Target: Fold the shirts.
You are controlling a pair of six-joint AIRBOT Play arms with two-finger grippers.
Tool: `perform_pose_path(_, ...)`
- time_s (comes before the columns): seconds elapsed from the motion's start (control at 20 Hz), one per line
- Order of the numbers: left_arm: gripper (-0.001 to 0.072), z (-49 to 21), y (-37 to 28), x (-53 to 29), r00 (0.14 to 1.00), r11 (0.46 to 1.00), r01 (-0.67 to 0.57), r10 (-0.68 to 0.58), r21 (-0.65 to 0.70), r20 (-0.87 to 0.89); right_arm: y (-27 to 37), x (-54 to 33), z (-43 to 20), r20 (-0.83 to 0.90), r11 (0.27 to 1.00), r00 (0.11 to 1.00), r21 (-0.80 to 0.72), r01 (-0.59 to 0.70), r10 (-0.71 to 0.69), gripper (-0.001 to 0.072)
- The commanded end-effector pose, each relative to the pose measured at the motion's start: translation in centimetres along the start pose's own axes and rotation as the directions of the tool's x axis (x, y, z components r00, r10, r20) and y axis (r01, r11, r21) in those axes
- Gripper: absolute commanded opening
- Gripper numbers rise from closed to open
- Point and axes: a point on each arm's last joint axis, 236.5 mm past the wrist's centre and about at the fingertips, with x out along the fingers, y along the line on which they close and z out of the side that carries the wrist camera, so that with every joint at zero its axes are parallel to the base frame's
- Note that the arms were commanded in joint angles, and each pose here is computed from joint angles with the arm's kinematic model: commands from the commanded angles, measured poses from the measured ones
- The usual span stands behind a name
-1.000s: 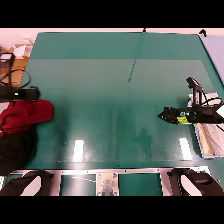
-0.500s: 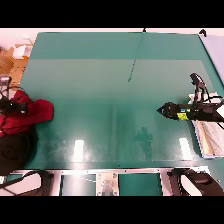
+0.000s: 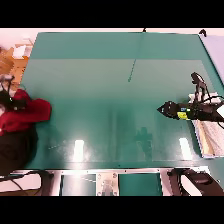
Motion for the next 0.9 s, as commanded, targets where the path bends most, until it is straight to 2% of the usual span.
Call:
perform_pose_path(0.0, 0.0033, 6.4, -2.8, -10.7, 0.98, 0.998, 0.047, -0.053, 0.035, 0.192, 0.0, 0.0, 0.2, 0.007, 1.0, 1.0, 0.001, -0.002, 0.002, 0.0123)
perform_pose_path(0.05, 0.0033, 8.8, -5.3, -15.5, 0.943, 0.992, 0.114, -0.124, 0.052, 0.308, 0.0, 0.0, 0.2, 0.007, 1.0, 1.0, 0.001, -0.001, 0.001, 0.0061)
perform_pose_path(0.15, 0.0032, 11.3, -12.6, -25.4, 0.805, 0.934, 0.318, -0.358, 0.164, 0.473, 0.1, -0.1, 0.3, 0.01, 1.0, 1.0, 0.001, -0.001, 0.001, 0.0066)
perform_pose_path(0.25, 0.0033, 10.1, -20.1, -33.5, 0.654, 0.819, 0.464, -0.574, 0.338, 0.492, 0.1, -0.8, 1.3, 0.038, 1.0, 0.999, 0.007, -0.001, 0.0, 0.0065)
perform_pose_path(0.35, 0.0033, 7.0, -26.2, -36.8, 0.59, 0.717, 0.536, -0.696, 0.446, 0.41, 0.0, -2.2, 2.7, 0.074, 1.0, 0.997, 0.018, 0.004, -0.005, 0.0065)
perform_pose_path(0.55, 0.0033, 1.5, -36.9, -34.6, 0.596, 0.595, 0.6, -0.778, 0.534, 0.197, -0.3, -5.2, 4.4, 0.103, 0.999, 0.994, 0.04, 0.019, -0.023, 0.0068)
perform_pose_path(0.65, 0.0033, -1.0, -42.8, -31.2, 0.603, 0.554, 0.629, -0.791, 0.545, 0.107, -0.8, -5.5, 4.1, 0.087, 0.998, 0.996, 0.055, 0.027, -0.032, 0.007)
perform_pose_path(0.7, 0.0033, -2.4, -45.8, -29.4, 0.6, 0.529, 0.647, -0.797, 0.549, 0.06, -0.9, -5.5, 3.7, 0.071, 0.998, 0.997, 0.056, 0.03, -0.034, 0.0085)
perform_pose_path(0.8, 0.0034, -5.4, -51.1, -25.4, 0.593, 0.488, 0.698, -0.804, 0.525, -0.041, -0.8, -5.4, 3.4, 0.056, 0.998, 0.998, 0.056, 0.029, -0.032, 0.0196)
perform_pose_path(0.85, 0.0036, -6.7, -53.1, -23.7, 0.588, 0.472, 0.726, -0.803, 0.5, -0.096, -0.9, -5.3, 3.3, 0.053, 0.998, 0.998, 0.057, 0.03, -0.033, 0.0203)
